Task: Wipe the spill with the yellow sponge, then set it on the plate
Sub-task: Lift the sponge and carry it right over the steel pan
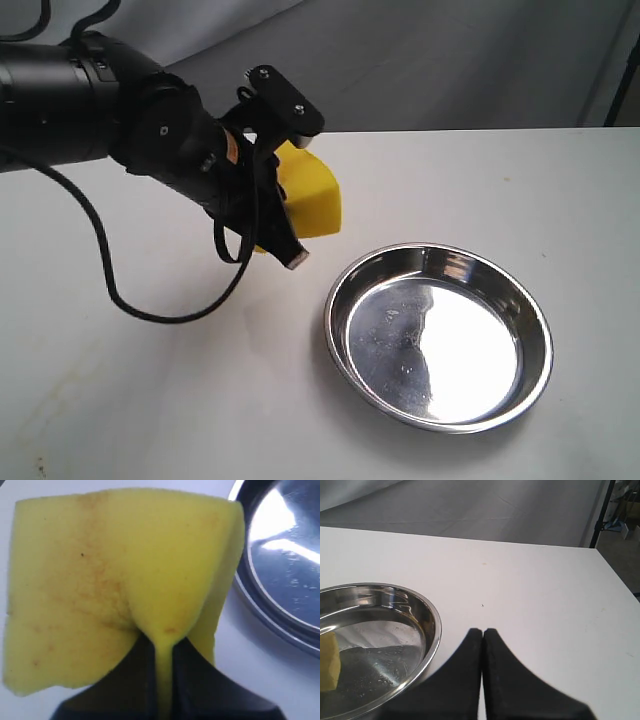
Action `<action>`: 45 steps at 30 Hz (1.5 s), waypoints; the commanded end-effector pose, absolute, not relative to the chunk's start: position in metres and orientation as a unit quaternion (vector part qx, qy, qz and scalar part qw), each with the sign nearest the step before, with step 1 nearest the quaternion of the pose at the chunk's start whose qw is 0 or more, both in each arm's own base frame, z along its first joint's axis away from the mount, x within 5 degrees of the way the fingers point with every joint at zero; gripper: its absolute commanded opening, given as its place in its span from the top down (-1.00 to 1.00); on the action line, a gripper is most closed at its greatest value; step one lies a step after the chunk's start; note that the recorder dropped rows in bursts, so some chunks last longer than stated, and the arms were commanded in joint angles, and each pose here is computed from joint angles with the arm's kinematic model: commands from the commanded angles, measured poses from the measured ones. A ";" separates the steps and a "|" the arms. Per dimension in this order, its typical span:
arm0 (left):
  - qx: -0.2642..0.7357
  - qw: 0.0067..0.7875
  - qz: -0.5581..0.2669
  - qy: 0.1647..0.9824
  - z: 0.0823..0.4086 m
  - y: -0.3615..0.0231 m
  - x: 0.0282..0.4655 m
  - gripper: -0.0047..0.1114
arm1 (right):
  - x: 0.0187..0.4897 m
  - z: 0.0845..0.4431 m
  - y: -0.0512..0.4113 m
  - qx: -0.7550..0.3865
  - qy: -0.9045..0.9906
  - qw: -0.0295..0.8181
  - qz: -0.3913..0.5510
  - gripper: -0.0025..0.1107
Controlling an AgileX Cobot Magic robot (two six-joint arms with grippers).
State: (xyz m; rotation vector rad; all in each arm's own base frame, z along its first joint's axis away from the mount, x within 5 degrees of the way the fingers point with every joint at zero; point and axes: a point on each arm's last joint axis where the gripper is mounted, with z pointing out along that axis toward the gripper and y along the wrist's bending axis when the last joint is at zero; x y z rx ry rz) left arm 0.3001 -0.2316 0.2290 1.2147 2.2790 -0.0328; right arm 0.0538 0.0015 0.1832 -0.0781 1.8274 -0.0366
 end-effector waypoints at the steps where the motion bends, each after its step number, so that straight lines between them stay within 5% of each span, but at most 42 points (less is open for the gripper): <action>1: 0.488 0.293 -0.032 0.822 0.237 -0.258 0.276 0.92 | 0.054 0.182 0.002 -0.034 0.790 0.612 -0.015 0.96; 15: 0.542 0.396 -0.115 0.732 0.252 -0.324 0.226 0.92 | 0.054 0.182 0.002 -0.034 0.790 0.612 -0.015 0.96; 22: 0.524 0.375 -0.130 0.753 0.241 -0.327 0.227 0.92 | 0.054 0.182 0.002 -0.034 0.790 0.612 -0.015 0.96; 34: 0.539 0.300 -0.105 0.780 0.174 -0.339 0.234 0.92 | 0.054 0.182 0.002 -0.034 0.790 0.612 -0.015 0.96; 45: 0.540 0.292 -0.102 0.783 0.166 -0.339 0.235 0.92 | 0.054 0.182 0.002 -0.034 0.790 0.612 -0.015 0.96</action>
